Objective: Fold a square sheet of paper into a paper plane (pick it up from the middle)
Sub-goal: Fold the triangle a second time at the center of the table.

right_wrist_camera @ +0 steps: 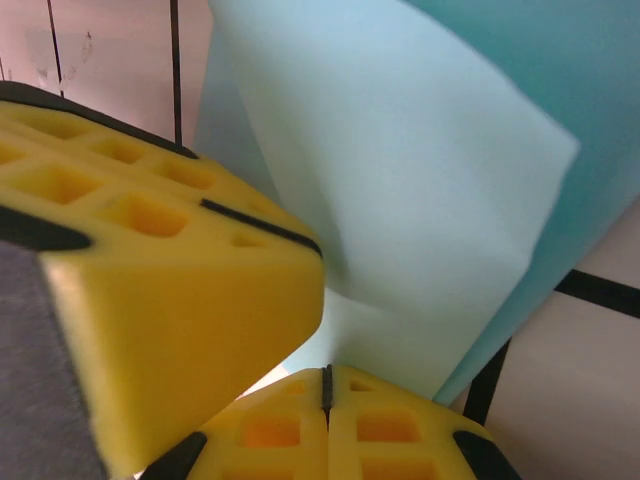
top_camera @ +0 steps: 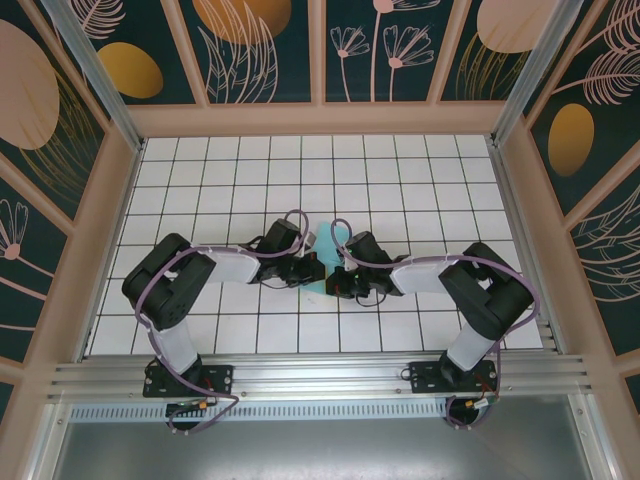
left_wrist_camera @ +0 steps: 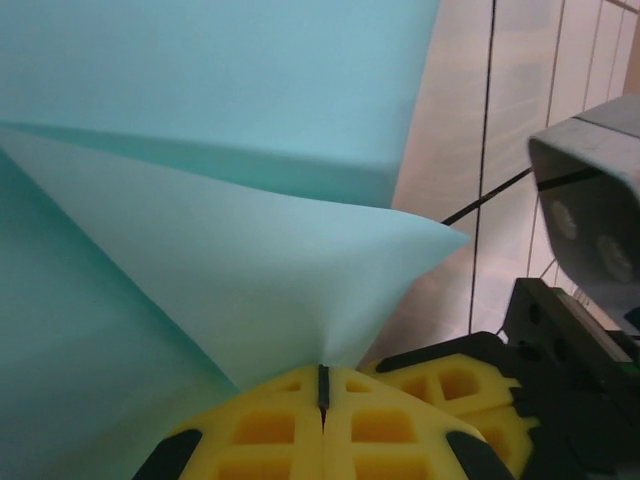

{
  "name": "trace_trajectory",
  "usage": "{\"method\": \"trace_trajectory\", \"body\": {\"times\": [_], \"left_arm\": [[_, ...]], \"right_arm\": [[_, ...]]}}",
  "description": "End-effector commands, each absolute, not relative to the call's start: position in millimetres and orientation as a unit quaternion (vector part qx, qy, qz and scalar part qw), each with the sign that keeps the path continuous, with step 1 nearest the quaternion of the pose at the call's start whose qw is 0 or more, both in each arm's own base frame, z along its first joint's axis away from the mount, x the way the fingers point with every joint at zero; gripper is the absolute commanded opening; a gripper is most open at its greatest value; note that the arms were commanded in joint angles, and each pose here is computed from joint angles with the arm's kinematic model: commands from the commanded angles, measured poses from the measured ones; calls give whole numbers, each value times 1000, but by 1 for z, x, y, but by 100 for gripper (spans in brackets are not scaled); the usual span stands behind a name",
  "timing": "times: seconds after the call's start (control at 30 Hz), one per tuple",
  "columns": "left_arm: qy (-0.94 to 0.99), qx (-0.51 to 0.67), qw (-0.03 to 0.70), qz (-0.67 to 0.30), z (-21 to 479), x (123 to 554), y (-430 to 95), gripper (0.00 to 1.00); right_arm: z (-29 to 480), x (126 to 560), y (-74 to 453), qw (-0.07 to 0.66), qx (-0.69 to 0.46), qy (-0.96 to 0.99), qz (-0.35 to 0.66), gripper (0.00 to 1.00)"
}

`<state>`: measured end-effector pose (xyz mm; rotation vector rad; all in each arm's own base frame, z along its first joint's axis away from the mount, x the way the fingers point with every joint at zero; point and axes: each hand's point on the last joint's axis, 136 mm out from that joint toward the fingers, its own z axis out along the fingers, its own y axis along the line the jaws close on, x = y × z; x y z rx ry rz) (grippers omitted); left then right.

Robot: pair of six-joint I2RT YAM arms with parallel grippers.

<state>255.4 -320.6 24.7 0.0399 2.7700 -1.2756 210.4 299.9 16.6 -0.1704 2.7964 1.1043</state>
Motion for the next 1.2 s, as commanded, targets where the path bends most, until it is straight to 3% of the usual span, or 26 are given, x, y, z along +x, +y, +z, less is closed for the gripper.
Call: {"method": "trace_trajectory", "body": {"times": [0.0,0.27,1.17], "left_arm": [[918,18,47,-394,14,257,-317,1],[942,-48,90,-320,-10,281,-294,0],[927,-89,157,-328,19,348,-265,3]], "right_arm": [[-5,205,289,42,-45,941,333,1],[-15,200,278,32,-45,952,302,0],[-20,188,267,14,-74,956,282,0]]}}
